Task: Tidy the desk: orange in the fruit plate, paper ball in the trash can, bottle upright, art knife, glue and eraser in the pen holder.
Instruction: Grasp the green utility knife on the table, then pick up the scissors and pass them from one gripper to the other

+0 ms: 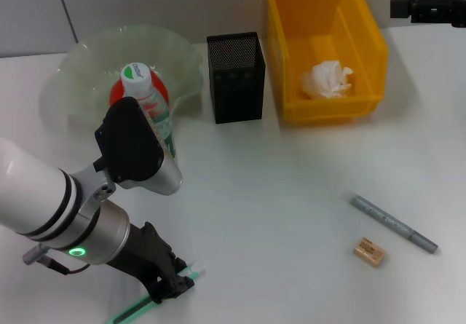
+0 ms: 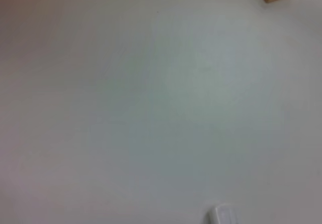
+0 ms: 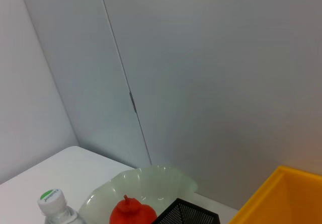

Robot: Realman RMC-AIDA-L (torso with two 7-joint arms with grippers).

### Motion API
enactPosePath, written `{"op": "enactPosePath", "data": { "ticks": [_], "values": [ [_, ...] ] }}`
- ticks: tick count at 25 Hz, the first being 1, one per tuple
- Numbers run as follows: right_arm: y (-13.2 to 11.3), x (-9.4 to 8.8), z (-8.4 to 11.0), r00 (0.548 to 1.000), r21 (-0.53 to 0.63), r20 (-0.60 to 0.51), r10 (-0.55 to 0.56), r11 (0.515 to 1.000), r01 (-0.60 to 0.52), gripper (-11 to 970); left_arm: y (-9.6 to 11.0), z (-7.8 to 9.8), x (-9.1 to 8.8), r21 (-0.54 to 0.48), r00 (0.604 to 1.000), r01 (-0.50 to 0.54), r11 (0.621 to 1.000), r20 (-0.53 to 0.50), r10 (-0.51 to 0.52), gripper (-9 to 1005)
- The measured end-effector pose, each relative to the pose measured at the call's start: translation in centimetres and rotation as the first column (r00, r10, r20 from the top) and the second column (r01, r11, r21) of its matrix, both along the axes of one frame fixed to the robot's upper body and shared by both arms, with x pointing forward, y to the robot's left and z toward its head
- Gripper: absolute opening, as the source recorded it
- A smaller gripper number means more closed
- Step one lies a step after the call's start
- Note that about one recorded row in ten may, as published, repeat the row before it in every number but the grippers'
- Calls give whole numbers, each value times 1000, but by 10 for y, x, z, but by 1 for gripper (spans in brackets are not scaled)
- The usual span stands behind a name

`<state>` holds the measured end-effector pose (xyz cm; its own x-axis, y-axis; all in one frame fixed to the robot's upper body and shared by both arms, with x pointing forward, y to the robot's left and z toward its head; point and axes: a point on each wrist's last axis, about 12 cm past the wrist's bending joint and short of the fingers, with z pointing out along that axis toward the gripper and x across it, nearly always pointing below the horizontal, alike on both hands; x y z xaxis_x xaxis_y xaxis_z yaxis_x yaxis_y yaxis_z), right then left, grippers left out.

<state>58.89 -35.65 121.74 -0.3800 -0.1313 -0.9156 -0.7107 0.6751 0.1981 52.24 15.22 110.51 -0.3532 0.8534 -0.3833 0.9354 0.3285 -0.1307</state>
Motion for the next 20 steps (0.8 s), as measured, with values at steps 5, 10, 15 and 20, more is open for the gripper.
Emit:
{"op": "enactPosePath", "data": {
  "ticks": [5,10,15,20],
  "values": [
    [0,0,0,1000,1,0,0,1000,0,648,-1,1,0,1,1000,9,1000,-5,-9,285],
    [0,0,0,1000,1,0,0,1000,0,648,-2,5,1,-13,1000,9,1000,-1,-9,220],
    [0,-1,0,1000,1,-1,0,1000,0,648,-3,16,1,-68,999,41,997,9,-41,193],
    [0,-1,-1,1000,4,-3,0,1000,0,647,1,29,6,-148,998,47,988,38,-41,193]
  ]
}}
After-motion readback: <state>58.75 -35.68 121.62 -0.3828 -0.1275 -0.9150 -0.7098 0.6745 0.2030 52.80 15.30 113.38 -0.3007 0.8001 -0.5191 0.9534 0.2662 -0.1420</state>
